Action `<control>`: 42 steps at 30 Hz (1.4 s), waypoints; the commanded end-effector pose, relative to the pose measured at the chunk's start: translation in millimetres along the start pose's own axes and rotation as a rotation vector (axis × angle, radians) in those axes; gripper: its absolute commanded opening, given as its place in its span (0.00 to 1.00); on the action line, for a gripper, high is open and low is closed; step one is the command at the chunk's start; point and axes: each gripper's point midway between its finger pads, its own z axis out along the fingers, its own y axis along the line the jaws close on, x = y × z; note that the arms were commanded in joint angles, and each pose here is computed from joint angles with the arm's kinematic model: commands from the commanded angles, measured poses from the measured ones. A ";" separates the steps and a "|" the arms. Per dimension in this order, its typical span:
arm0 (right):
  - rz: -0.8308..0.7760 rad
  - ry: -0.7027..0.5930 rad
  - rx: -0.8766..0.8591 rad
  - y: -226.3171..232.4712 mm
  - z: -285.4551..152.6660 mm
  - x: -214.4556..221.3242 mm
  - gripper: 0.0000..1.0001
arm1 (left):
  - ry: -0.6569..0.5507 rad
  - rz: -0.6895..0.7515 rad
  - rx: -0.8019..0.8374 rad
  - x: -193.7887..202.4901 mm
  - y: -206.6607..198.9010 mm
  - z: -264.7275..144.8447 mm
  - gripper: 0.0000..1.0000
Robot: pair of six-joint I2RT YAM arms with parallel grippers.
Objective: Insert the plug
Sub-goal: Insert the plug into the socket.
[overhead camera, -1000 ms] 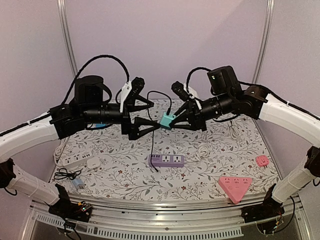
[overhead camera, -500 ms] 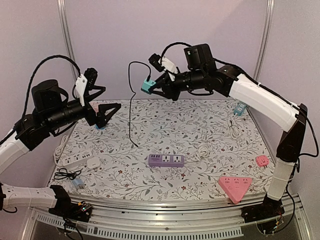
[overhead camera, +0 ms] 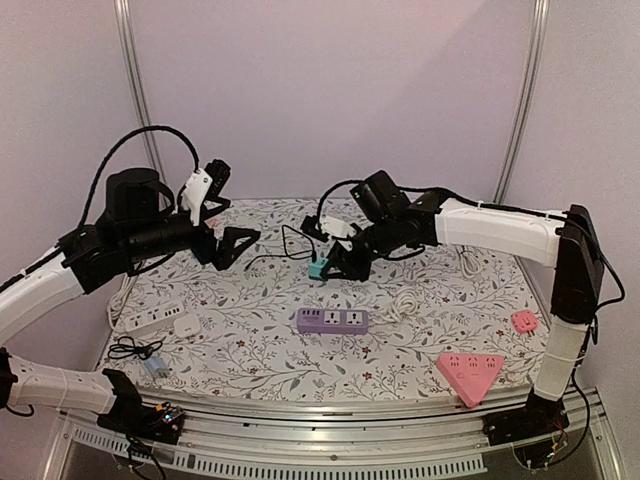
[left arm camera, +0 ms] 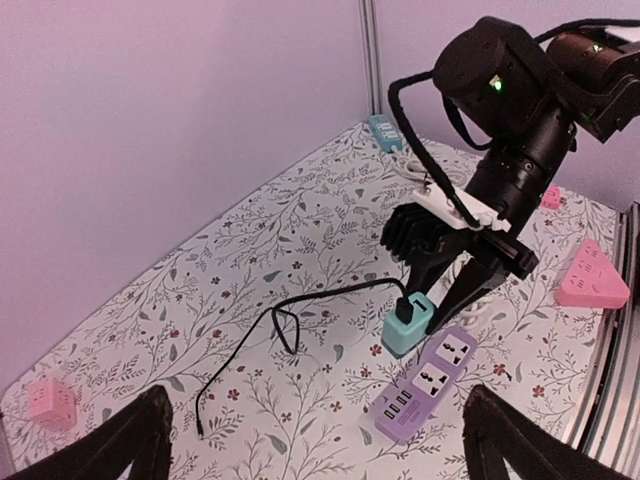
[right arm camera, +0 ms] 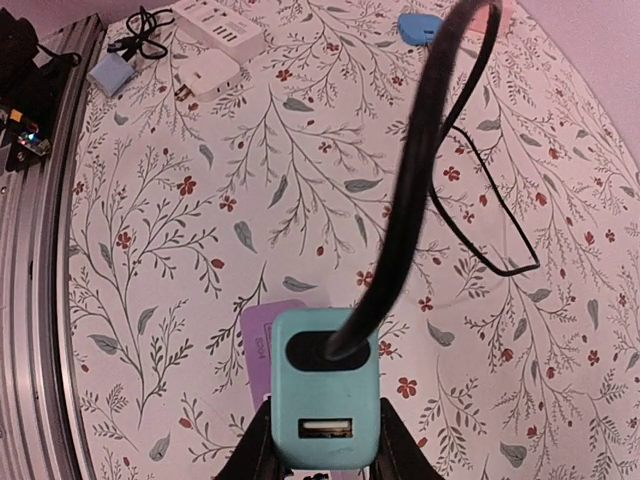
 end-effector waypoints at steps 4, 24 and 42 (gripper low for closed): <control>-0.016 0.097 -0.223 50.7 13.7 64.9 0.00 | 0.052 -0.045 0.029 21.2 -3.8 7.8 1.00; -0.070 0.112 -0.166 37.1 46.2 89.4 0.00 | 0.057 -0.051 0.030 25.0 -4.6 7.1 0.99; -0.071 0.184 -0.122 30.8 43.4 118.7 0.00 | 0.071 -0.050 0.036 31.6 -6.2 8.8 0.99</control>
